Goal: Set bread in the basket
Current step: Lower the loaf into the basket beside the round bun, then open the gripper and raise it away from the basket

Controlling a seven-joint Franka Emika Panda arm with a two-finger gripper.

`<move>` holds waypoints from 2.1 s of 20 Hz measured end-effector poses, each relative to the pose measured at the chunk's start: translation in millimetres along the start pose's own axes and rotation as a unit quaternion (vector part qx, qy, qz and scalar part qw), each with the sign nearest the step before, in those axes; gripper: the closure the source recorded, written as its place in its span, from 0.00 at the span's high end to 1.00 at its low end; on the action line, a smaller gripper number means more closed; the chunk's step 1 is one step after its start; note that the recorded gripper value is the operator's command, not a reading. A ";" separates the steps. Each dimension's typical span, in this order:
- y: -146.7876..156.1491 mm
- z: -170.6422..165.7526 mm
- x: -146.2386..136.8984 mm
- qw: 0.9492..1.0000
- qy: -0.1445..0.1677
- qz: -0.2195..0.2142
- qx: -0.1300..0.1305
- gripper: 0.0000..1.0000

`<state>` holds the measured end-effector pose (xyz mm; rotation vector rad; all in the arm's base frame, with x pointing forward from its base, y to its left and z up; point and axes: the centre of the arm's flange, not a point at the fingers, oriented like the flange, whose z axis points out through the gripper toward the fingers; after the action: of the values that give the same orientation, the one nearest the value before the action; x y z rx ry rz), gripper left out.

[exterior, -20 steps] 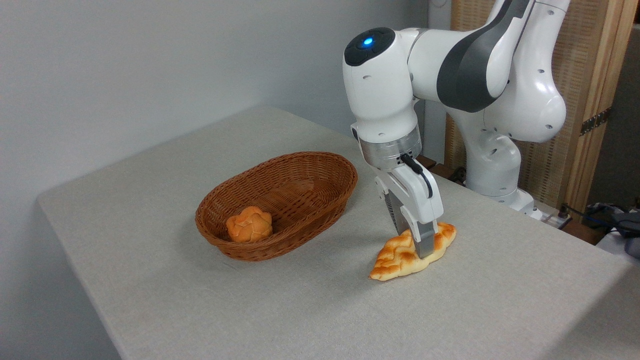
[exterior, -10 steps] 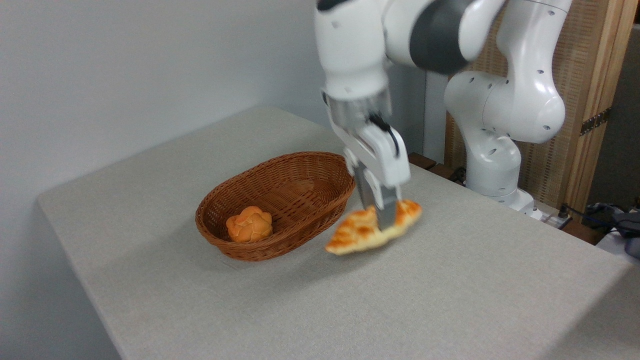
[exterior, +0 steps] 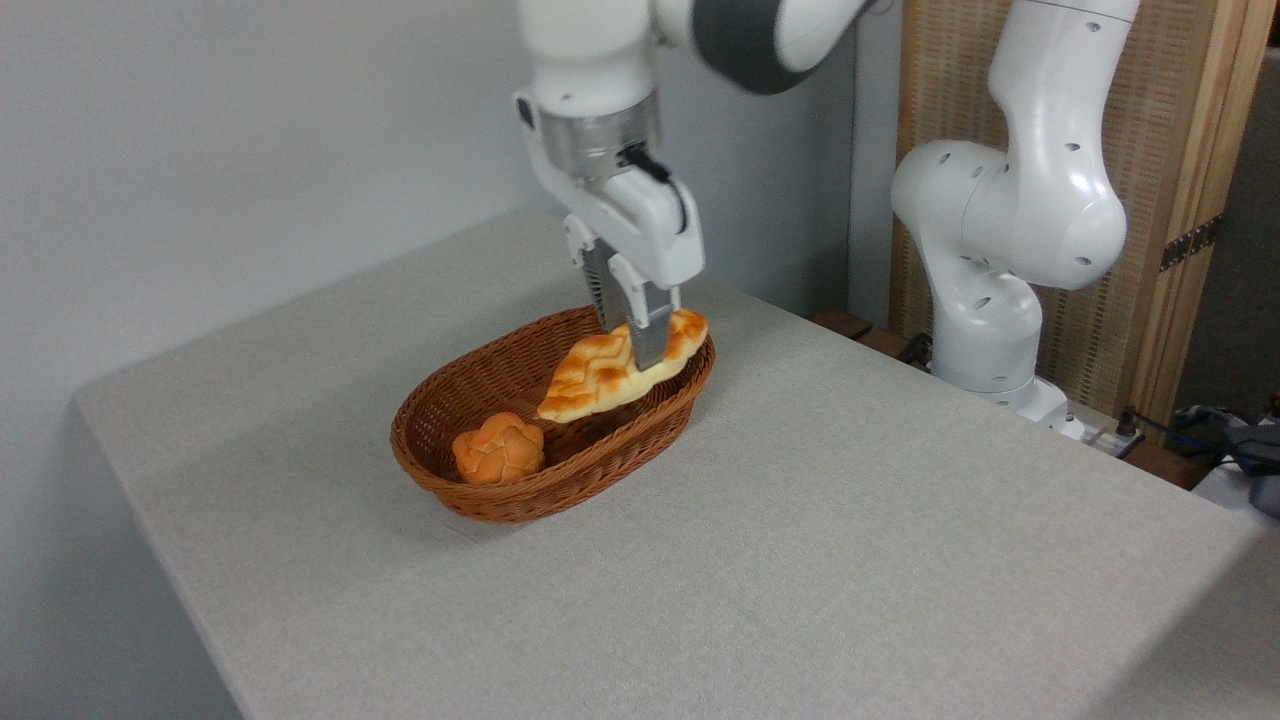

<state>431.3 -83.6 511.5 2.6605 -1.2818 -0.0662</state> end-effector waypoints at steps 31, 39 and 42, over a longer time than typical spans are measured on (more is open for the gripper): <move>-26.0 -65.8 17.2 0.996 0.036 -0.074 0.042 1.00; -93.1 -128.6 32.1 0.989 0.055 -0.116 0.072 1.00; -108.7 -128.6 44.0 0.989 0.052 -0.114 0.075 1.00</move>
<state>558.2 -32.5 619.1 2.8845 -0.9818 0.1418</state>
